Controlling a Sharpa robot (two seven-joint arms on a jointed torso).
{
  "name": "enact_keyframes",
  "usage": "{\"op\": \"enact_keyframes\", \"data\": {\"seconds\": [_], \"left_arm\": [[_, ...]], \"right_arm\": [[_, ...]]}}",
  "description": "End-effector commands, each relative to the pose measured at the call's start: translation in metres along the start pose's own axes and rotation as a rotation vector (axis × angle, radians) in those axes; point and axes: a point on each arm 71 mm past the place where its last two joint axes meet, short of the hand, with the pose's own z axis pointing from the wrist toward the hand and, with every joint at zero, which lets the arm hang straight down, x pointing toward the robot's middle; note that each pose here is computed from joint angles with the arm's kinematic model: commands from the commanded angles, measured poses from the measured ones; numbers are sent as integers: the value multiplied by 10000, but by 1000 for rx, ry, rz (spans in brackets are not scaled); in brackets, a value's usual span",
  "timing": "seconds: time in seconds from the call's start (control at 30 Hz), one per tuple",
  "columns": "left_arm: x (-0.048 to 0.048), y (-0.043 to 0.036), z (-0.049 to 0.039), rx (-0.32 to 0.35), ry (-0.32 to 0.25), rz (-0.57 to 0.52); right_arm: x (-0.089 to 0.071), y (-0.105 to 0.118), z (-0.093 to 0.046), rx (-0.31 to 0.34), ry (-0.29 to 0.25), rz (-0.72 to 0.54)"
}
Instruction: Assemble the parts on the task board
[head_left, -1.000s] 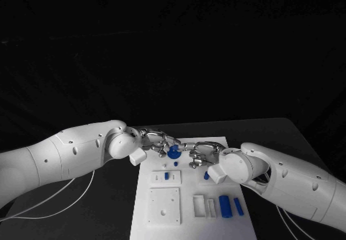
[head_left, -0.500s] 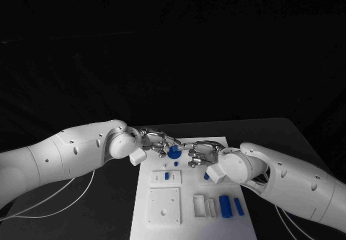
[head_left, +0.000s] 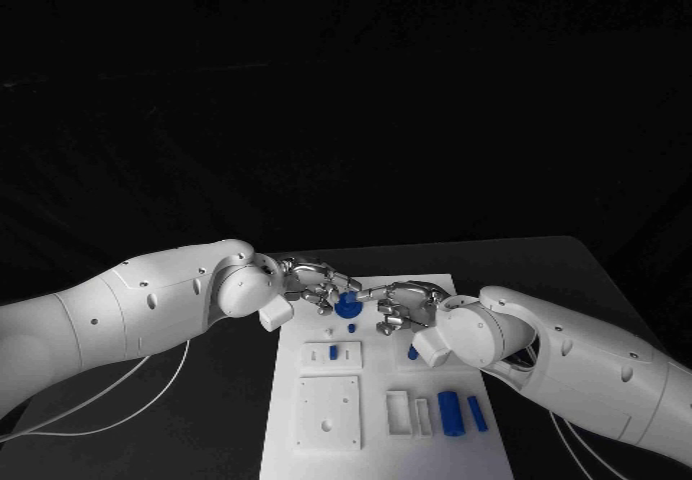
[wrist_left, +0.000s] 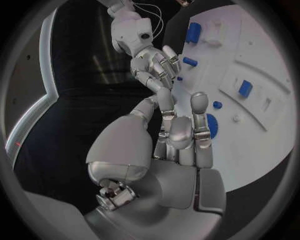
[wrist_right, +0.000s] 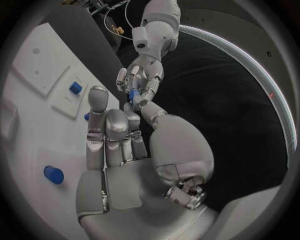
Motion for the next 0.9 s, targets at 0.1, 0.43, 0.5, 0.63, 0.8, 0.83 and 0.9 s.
{"op": "enact_keyframes", "data": {"seconds": [0.1, 0.43, 0.5, 0.63, 0.8, 0.83, 0.9], "left_arm": [[77, -9, 26, 2, 44, 13], [101, -16, 33, 4, 61, 15], [102, -16, 33, 4, 62, 15], [97, -17, 34, 5, 59, 9], [87, -23, 37, 11, 46, -13], [83, -24, 37, 13, 41, -18], [73, -28, 38, 19, 30, -30]], "right_arm": [[37, 46, 6, -42, 25, -10], [27, 56, 27, -59, 20, -7], [25, 58, 28, -62, 21, -9], [27, 59, 28, -65, 26, -14], [31, 60, 29, -66, 33, -21], [32, 59, 30, -66, 34, -23], [32, 59, 31, -66, 36, -25]]}}
